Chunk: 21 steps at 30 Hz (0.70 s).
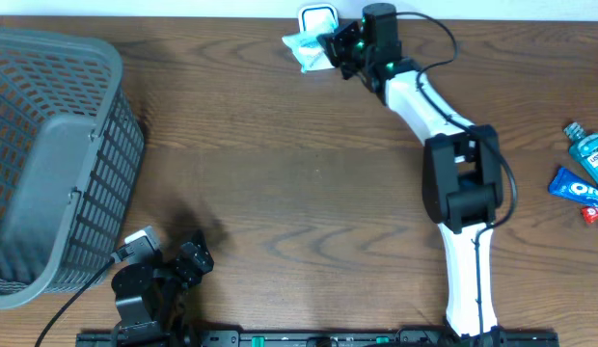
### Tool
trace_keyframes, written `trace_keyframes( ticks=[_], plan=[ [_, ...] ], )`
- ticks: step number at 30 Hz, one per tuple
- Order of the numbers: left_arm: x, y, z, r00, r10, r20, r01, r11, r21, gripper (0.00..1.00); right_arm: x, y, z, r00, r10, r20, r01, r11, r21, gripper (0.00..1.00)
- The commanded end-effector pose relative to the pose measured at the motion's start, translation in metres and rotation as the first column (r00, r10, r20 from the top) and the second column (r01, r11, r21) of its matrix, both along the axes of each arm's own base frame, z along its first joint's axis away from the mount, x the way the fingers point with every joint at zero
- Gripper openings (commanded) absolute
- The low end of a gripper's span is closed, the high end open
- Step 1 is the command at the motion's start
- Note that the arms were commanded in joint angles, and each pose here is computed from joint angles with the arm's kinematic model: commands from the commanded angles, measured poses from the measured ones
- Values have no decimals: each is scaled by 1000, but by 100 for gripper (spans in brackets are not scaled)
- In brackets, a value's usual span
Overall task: Scan the item barcode
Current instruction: 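Carry the tissue pack right and drop it beside the mouthwash bottle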
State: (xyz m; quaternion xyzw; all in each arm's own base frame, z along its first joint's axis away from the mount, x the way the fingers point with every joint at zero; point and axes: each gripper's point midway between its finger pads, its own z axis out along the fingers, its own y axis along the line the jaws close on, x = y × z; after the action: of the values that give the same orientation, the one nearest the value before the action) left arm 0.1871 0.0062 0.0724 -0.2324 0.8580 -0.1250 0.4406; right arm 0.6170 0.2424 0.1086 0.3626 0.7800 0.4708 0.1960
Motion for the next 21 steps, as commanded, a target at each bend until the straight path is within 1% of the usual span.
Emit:
trace_keyframes(
  ticks=[1,5,7,9,12,14,16,18,21],
  plan=[
    [-3,-1,-5,1000,-2,-20,2,1000,-3,98,-8,-25,91,986,42,161,-24,993,-115,2],
    [-3,-1,-5,1000,-2,-20,2,1000,-3,98,-34,-76,116,993,-9,120,46,952,-304,2],
    [-3,-1,-5,1000,-2,-20,2,1000,-3,98,-51,-112,123,994,-72,83,100,904,-417,1],
    [-3,-1,-5,1000,-2,-20,2,1000,-3,98,-74,-155,127,985,-169,31,159,833,-530,1],
    [-3,-1,-5,1000,-2,-20,2,1000,-3,98,-104,-205,129,961,-275,-33,191,744,-640,1],
    [-3,-1,-5,1000,-2,-20,2,1000,-3,98,-123,-234,123,948,-305,-87,160,697,-699,1],
    [-3,-1,-5,1000,-2,-20,2,1000,-3,98,-136,-255,114,942,-303,-145,103,672,-734,1],
    [-3,-1,-5,1000,-2,-20,2,1000,-3,98,-151,-283,99,924,-318,-212,43,637,-770,1],
    [-3,-1,-5,1000,-2,-20,2,1000,-3,98,-168,-322,80,898,-345,-274,-21,587,-809,1]
  ],
)
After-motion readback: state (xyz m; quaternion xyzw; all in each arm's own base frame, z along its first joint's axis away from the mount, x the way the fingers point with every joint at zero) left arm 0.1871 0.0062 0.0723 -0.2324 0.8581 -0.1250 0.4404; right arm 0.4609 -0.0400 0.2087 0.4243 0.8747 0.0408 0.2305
